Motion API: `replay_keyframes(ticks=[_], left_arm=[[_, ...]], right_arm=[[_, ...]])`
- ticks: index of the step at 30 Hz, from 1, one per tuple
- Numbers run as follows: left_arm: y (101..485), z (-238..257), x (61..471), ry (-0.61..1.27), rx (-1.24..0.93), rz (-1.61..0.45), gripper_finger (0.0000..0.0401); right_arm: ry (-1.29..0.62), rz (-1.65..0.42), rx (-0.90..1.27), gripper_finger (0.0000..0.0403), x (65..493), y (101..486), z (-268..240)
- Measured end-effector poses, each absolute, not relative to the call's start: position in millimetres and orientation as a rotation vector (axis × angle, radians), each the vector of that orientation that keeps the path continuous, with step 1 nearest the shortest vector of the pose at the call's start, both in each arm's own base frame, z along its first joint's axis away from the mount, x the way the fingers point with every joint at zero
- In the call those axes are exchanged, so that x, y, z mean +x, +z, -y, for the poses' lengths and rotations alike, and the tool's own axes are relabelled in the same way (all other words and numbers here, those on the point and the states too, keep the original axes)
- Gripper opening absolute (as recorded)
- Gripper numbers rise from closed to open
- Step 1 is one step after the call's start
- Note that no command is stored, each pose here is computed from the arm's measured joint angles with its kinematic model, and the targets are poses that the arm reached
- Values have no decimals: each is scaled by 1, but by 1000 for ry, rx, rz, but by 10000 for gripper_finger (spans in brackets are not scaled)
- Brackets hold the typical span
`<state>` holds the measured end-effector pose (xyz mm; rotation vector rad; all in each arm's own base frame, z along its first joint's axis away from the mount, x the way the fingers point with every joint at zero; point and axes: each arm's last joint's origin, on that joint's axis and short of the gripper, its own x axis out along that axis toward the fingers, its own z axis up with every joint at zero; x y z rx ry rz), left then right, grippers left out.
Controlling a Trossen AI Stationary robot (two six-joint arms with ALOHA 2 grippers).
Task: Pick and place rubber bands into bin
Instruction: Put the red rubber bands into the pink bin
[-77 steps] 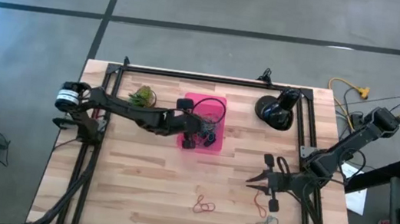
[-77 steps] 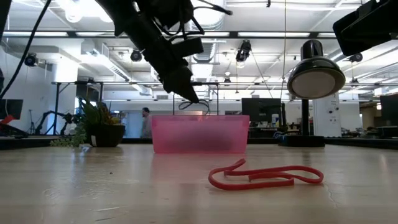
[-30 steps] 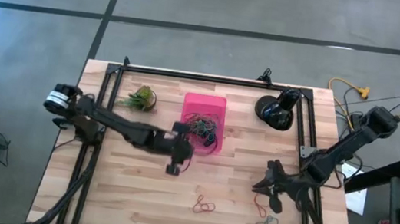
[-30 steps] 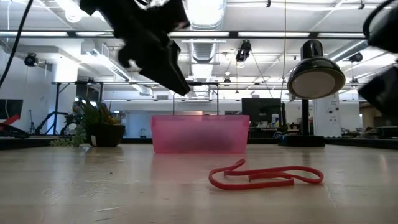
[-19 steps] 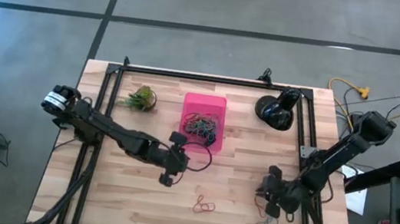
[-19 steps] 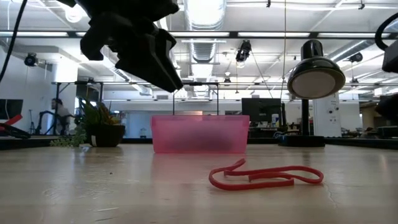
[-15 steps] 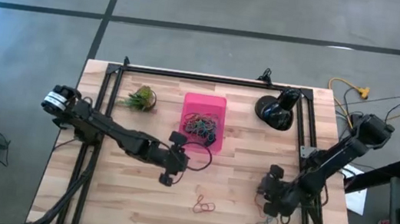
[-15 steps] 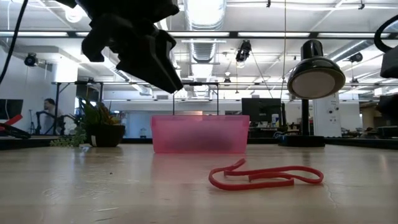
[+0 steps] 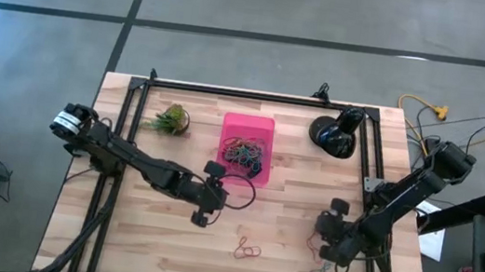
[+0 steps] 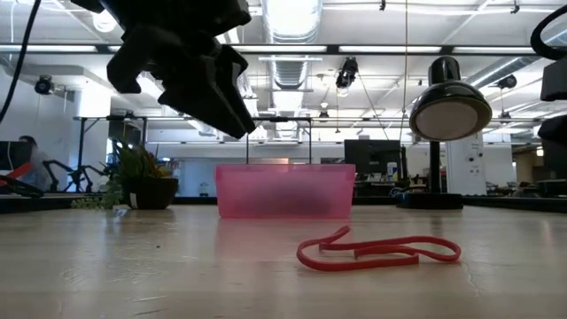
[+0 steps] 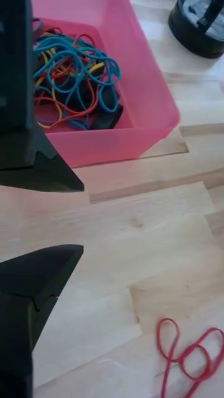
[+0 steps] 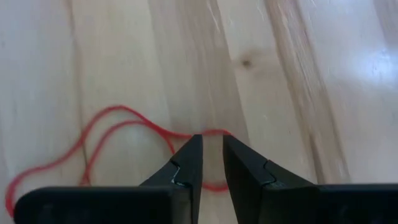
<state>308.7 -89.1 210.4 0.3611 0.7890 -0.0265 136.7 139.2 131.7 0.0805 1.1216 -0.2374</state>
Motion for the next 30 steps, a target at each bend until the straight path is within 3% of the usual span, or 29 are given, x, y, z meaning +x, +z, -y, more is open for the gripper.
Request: replay_keyframes(ticks=[16, 23, 30], left_arm=[[207, 89, 308, -27, 358, -776, 132], [207, 89, 308, -28, 357, -773, 132], [207, 94, 307, -42, 363, -770, 132]], right_arm=[[-344, -1144, 121, 56, 127, 118, -128], [-299, -1142, 157, 14, 128, 116, -130], [-200, -1066, 153, 8, 138, 121, -141]])
